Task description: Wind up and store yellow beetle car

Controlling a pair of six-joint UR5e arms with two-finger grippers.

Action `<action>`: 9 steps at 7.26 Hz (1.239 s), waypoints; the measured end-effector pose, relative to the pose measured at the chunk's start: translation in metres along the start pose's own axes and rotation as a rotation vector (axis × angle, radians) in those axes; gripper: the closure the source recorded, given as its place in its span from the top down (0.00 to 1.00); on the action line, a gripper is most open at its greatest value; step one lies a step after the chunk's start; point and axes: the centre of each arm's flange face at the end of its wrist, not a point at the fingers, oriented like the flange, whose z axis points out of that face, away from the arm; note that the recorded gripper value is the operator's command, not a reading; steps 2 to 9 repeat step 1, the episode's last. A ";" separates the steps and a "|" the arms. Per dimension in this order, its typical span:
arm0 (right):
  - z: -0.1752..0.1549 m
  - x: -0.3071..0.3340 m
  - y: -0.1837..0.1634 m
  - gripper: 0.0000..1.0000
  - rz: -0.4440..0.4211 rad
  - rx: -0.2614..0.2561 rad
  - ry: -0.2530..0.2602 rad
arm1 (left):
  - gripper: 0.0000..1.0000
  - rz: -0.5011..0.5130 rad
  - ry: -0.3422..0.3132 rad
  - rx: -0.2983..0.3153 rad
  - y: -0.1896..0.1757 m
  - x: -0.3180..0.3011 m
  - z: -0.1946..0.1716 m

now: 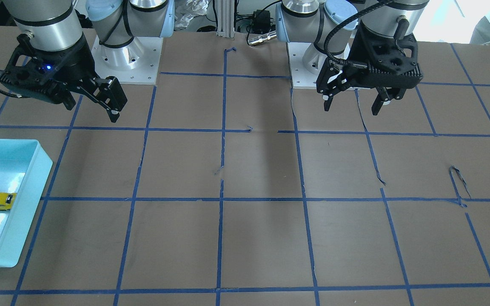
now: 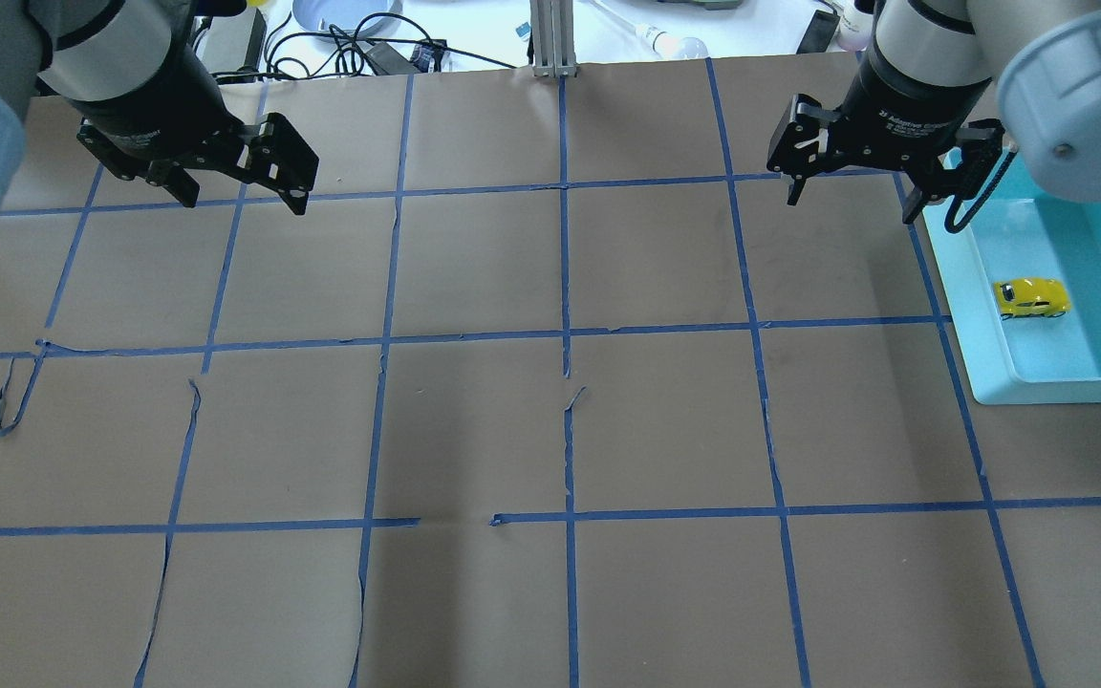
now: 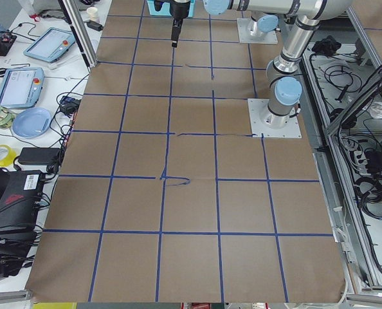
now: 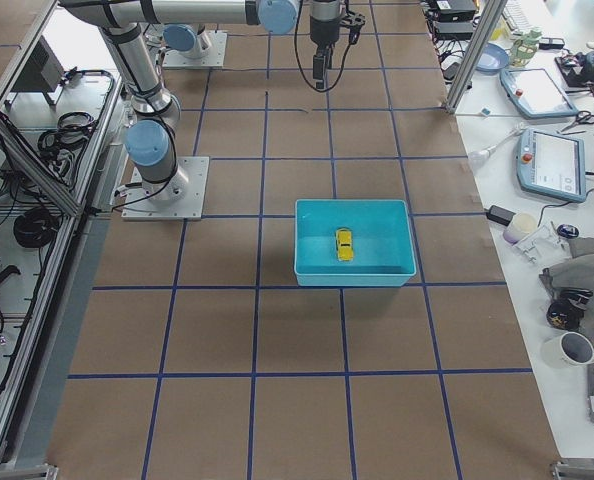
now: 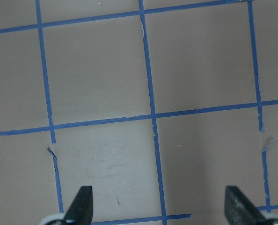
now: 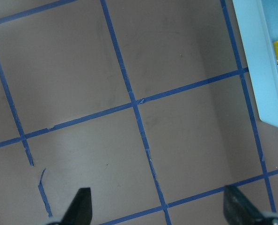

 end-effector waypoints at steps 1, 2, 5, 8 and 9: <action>-0.001 0.001 0.001 1.00 0.001 0.004 0.004 | 1.00 0.000 0.000 -0.001 0.000 0.000 0.000; -0.001 0.001 0.001 1.00 0.001 0.004 0.004 | 1.00 0.000 0.000 -0.001 0.000 0.000 0.000; -0.001 0.001 0.001 1.00 0.001 0.004 0.004 | 1.00 0.000 0.000 -0.001 0.000 0.000 0.000; -0.001 0.001 0.001 1.00 0.001 0.004 0.004 | 1.00 0.000 0.000 -0.001 0.000 0.000 0.000; -0.001 0.001 0.001 1.00 0.001 0.004 0.004 | 1.00 0.000 0.000 -0.001 0.000 0.000 0.000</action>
